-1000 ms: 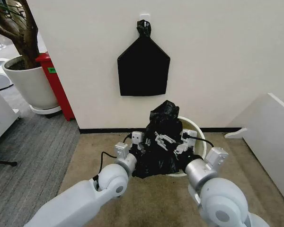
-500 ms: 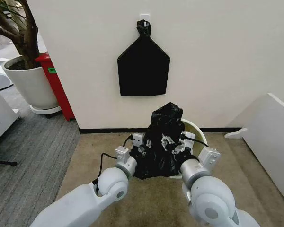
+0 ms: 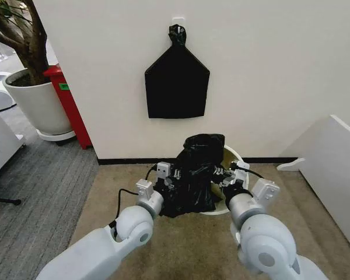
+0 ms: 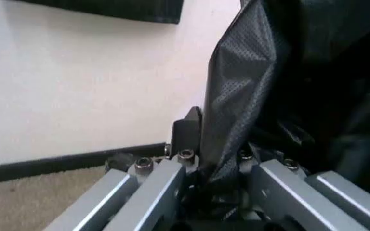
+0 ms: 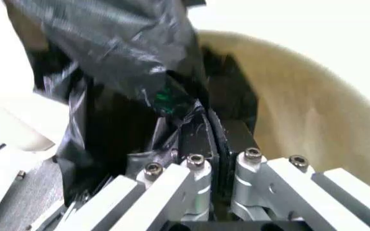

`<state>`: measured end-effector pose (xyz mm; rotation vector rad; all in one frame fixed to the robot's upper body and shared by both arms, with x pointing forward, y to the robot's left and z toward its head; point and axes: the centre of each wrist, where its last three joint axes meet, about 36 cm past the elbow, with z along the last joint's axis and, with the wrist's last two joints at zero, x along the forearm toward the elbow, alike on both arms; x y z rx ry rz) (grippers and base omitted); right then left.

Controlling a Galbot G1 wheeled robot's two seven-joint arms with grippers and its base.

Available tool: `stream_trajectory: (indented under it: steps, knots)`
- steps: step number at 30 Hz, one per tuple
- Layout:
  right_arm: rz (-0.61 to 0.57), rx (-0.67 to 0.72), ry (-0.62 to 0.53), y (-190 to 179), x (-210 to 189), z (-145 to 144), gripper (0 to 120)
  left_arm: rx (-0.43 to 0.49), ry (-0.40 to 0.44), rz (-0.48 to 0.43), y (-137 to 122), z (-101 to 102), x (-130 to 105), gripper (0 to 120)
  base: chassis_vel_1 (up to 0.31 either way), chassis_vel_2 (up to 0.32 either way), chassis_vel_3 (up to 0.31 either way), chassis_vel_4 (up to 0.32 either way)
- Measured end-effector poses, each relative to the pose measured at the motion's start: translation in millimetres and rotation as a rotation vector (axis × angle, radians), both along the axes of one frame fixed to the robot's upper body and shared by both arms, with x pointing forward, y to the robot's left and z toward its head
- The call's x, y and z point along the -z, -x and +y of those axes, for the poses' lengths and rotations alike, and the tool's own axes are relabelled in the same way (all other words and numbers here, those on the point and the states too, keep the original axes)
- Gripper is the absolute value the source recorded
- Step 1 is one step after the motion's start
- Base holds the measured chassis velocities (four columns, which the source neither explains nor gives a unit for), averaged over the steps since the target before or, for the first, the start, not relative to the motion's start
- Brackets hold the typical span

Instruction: Place the garbage bag over the trash bin.

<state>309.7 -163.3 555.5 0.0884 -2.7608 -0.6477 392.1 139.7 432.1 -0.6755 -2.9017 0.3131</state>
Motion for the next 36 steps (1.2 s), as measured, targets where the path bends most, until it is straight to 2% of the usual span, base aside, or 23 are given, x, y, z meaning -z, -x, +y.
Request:
stream_trajectory:
  steps: [11,19,25,28,30,32,36]
  knots:
    - [-0.020,0.014,0.092,11.3,-20.5,-37.8,0,-0.043,0.018,0.027,-8.3,2.9,2.8,0,0.000,0.000,0.000,0.000]
    - [-0.050,0.059,0.191,-0.4,-25.6,-56.0,0,-0.085,0.028,0.037,-11.2,12.6,0.7,0,0.000,0.000,0.000,0.000]
    - [-0.069,0.063,0.240,-15.1,-22.6,-65.7,0,-0.075,0.023,0.031,-7.0,19.7,-0.8,0,0.000,0.000,0.000,0.000]
    - [-0.080,0.019,0.294,-26.1,-21.1,-75.4,0,-0.076,0.024,0.020,-3.5,25.6,-3.3,0,0.000,0.000,0.000,0.000]
    - [-0.094,-0.003,0.303,-23.3,-24.3,-77.2,0,-0.081,0.023,0.018,-3.7,27.0,-3.3,0,0.000,0.000,0.000,0.000]
    - [-0.147,-0.086,0.361,-12.6,-33.6,-79.6,1,-0.090,0.011,0.015,-4.5,29.9,-3.6,0,0.000,0.000,0.000,0.000]
    - [-0.269,-0.238,0.526,0.1,-40.7,-75.9,18,-0.095,-0.031,0.009,-5.8,33.8,-4.8,0,0.000,0.000,0.000,0.000]
